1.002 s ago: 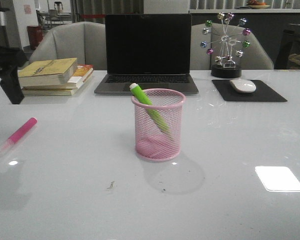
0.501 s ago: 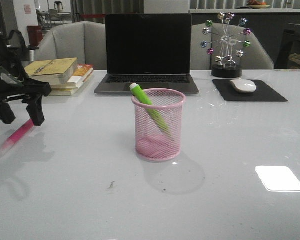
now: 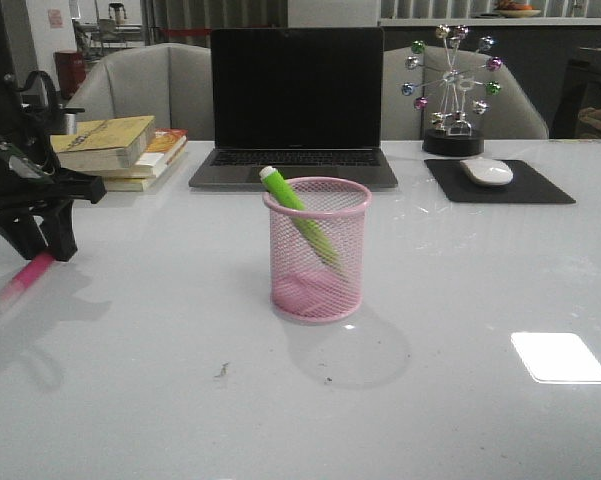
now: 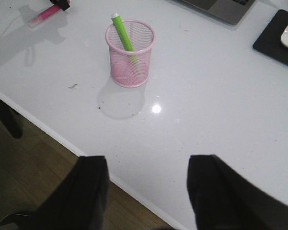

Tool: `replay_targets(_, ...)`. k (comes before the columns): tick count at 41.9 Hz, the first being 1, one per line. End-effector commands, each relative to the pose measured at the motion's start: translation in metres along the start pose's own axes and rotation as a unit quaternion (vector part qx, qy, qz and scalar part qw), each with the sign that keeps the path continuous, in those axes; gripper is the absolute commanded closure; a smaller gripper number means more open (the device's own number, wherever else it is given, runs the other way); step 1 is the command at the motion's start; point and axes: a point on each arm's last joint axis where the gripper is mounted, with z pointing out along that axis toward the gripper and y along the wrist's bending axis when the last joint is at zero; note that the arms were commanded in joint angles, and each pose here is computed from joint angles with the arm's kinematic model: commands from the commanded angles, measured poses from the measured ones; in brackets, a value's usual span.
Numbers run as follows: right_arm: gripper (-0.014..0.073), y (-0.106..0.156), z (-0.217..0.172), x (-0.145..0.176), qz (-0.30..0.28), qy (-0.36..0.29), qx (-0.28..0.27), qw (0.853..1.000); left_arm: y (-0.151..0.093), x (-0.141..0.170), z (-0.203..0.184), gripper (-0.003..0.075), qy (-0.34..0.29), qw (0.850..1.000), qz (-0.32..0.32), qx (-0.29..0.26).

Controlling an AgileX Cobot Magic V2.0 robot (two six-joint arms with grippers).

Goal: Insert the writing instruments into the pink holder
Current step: 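Lower the left gripper onto the pink highlighter and grasp it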

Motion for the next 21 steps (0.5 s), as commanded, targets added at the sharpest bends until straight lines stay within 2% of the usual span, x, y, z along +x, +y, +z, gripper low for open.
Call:
replay_targets(1,0.0118,-0.001,-0.004,-0.012,-0.006,-0.044,0.003,0.999,-0.002,-0.009,-0.026,0.0477,-0.036,0.999,-0.002,-0.002)
replay_targets(7,0.0118,-0.001,-0.004,-0.012,-0.006,-0.044,0.003,0.999,-0.002,-0.009,-0.025,0.0498,-0.031,1.0,-0.001,-0.002)
replay_targets(15,0.0118,-0.001,-0.004,-0.012,-0.006,-0.044,0.003,0.999,-0.003,-0.01,-0.036,0.0629,-0.047,0.999,-0.003,-0.001)
replay_targets(21,0.0118,-0.001,-0.004,-0.012,-0.006,-0.044,0.003,0.999,-0.008,-0.013,-0.068,0.0627,-0.096,0.995,-0.007,0.014)
